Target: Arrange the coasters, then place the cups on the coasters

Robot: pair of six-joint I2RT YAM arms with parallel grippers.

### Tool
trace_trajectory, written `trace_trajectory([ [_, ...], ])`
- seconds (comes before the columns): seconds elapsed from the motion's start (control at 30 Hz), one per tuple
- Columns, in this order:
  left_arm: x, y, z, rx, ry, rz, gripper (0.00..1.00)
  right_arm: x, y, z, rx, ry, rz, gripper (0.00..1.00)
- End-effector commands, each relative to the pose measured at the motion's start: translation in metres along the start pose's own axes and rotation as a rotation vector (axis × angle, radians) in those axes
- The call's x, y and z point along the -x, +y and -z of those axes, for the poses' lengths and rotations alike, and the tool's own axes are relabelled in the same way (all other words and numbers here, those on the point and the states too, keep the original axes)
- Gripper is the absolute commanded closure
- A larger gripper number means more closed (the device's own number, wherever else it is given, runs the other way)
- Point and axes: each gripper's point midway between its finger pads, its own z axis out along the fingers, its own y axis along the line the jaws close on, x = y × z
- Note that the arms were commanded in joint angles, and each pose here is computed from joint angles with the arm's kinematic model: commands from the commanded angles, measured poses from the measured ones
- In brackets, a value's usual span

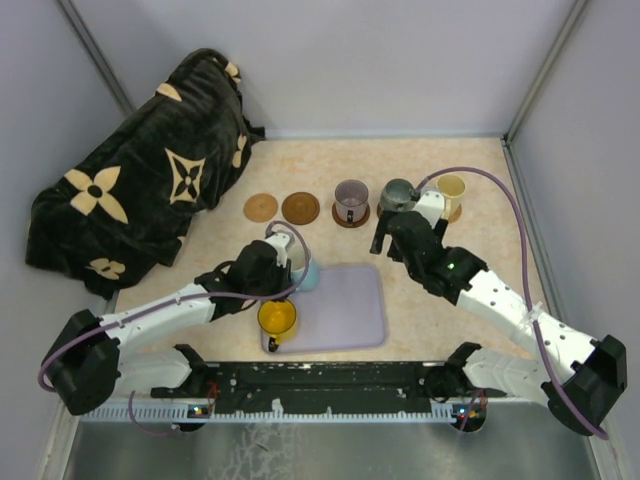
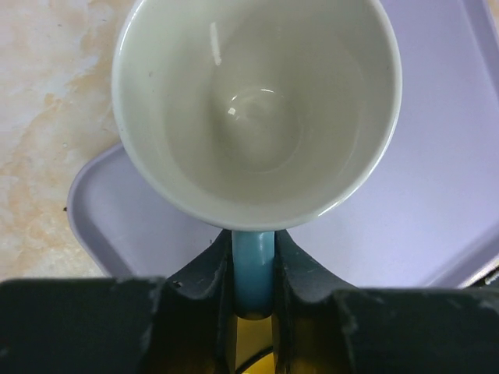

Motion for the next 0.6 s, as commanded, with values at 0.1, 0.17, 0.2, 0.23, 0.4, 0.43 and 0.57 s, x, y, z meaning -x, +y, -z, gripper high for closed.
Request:
trace_trajectory([
  [0.1,0.076,0.008,0.019,0.141,-0.223,-0.023,1.0,-0.001,0.003,0.0,0.022,-0.014,-0.036,0.06],
  [0.17,0.092,0.013,0.021,0.19,-0.265,-0.032,1.0,-0.004,-0.001,0.001,0.015,-0.014,-0.039,0.06],
  [0.2,0.101,0.015,0.022,0.209,-0.287,-0.035,1.0,-0.005,-0.003,0.001,0.011,-0.017,-0.041,0.06],
  [0.23,0.11,0.016,0.021,0.229,-0.309,-0.037,1.0,-0.006,-0.006,0.002,0.007,-0.021,-0.044,0.06],
  [0.4,0.147,0.023,0.011,0.329,-0.393,-0.041,1.0,-0.012,-0.025,0.007,-0.033,-0.038,-0.04,0.06],
  [0.43,0.156,0.024,0.009,0.35,-0.408,-0.038,1.0,-0.014,-0.028,0.008,-0.041,-0.038,-0.041,0.06],
  [0.57,0.18,0.031,-0.011,0.44,-0.427,-0.055,1.0,-0.031,-0.043,0.012,-0.059,-0.012,-0.049,0.09],
])
